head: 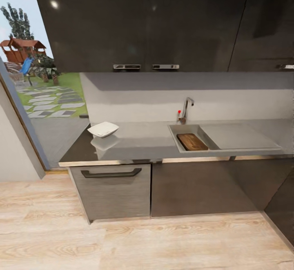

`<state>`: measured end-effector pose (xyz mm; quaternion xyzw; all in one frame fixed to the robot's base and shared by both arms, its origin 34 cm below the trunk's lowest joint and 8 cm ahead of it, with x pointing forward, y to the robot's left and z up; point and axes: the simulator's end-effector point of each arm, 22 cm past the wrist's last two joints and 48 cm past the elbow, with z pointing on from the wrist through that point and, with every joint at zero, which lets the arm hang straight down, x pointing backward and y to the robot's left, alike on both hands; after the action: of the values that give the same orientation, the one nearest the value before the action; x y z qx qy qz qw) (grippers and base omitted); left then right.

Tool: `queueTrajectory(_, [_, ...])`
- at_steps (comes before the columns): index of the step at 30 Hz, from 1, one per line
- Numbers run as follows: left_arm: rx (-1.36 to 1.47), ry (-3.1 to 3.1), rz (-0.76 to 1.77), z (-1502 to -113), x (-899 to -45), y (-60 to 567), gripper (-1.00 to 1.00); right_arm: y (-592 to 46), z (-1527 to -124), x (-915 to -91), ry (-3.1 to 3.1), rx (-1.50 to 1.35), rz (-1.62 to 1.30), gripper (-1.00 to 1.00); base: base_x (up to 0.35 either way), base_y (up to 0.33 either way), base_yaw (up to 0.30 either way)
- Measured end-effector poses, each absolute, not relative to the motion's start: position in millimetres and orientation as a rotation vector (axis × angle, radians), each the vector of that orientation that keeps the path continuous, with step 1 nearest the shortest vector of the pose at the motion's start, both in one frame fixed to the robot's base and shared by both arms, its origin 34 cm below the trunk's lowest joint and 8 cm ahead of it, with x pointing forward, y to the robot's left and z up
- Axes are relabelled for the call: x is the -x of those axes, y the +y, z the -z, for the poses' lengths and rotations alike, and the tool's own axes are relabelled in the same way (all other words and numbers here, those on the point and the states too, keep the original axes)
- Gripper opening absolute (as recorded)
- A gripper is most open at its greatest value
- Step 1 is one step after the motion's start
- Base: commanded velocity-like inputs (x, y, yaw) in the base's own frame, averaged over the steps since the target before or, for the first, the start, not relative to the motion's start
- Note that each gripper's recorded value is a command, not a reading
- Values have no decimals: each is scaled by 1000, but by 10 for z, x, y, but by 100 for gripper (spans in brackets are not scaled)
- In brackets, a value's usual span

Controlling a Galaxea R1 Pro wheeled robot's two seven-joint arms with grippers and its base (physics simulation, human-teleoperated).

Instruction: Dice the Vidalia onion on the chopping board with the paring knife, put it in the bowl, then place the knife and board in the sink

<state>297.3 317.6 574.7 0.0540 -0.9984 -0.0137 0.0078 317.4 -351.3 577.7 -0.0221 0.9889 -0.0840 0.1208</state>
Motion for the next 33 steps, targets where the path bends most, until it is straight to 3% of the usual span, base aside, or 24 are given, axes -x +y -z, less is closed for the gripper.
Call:
queueTrajectory(5, [-149, -2927, 142, -5672, -1480, 3333, 100, -3642, -5685, -2224, 3004, 79, 280, 100, 0, 0, -10])
queueTrajectory(10, [-140, -2858, 157, -5710, -914, 3359, 100, -3743, -5685, -1748, 3062, 88, 314, 100, 0, 0, 0])
queueTrajectory(17, [-130, -2835, 203, -5740, -707, 3431, 100, -3857, -5716, -1435, 3087, 90, 390, 100, 0, 0, 0])
queueTrajectory(33, [-125, -3021, 237, -5659, -1114, 3452, 100, -3798, -5710, -1483, 3064, 67, 384, 100, 0, 0, 0])
